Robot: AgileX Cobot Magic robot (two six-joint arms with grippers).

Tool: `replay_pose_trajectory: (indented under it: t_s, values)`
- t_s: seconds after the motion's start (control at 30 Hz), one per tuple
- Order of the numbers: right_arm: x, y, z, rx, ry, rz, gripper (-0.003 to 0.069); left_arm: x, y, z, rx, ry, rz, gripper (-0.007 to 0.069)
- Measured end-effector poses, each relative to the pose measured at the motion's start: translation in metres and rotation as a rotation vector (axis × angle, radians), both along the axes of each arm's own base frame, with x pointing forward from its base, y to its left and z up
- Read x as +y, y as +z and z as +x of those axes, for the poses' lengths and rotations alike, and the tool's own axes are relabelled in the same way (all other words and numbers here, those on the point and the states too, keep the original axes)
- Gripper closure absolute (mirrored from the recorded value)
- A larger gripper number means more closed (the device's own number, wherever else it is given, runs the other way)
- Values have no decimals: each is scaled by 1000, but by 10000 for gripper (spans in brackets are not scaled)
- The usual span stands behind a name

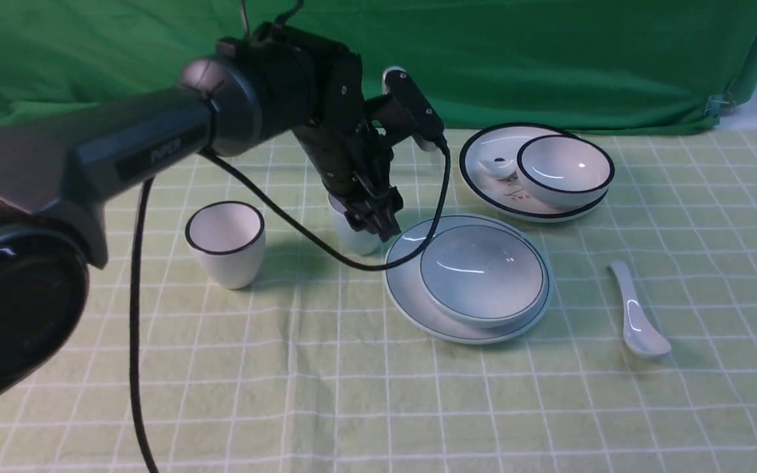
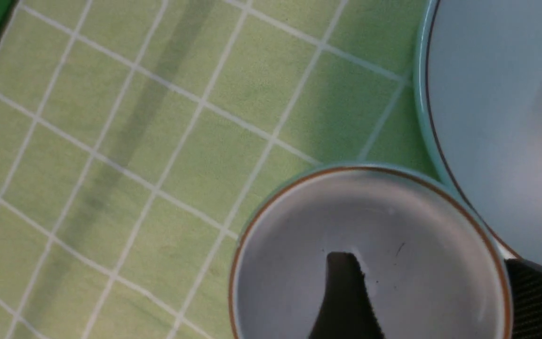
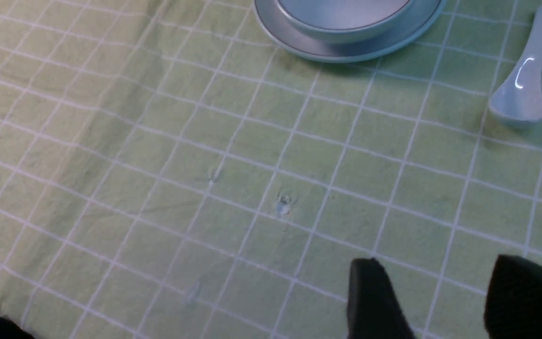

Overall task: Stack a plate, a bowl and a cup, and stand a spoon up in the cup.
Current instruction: Use the left arm to grab a blue teacup, then use the left arm to put the blue teacup into the blue rice bowl in the middle

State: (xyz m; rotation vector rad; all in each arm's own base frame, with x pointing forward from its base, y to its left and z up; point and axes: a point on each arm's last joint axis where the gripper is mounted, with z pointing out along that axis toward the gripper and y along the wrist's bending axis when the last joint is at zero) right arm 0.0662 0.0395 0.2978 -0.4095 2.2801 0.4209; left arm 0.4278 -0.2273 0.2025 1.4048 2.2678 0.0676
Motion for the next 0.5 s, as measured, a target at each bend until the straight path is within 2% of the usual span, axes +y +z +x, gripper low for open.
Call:
replay_pose_trajectory:
  t_s: [0.1,0.17,0.2,0.23,0.33,0.5]
  values:
    - [0,0,0,0,0,0,312,1,-9,0,30,-1,17,319]
    - [0,0,0,2,1,0,340,3,-12,-3,79,1,44,476]
    - [0,0,0,2,1,0,349,3,-11,-4,92,1,51,535]
    - [0,0,0,2,1,0,358,4,-9,-5,101,1,57,559]
    - [0,0,0,1,0,0,379,5,2,-7,134,3,76,581]
    - [0,0,0,-3,2,-2,403,-20,75,-25,44,-50,-5,581]
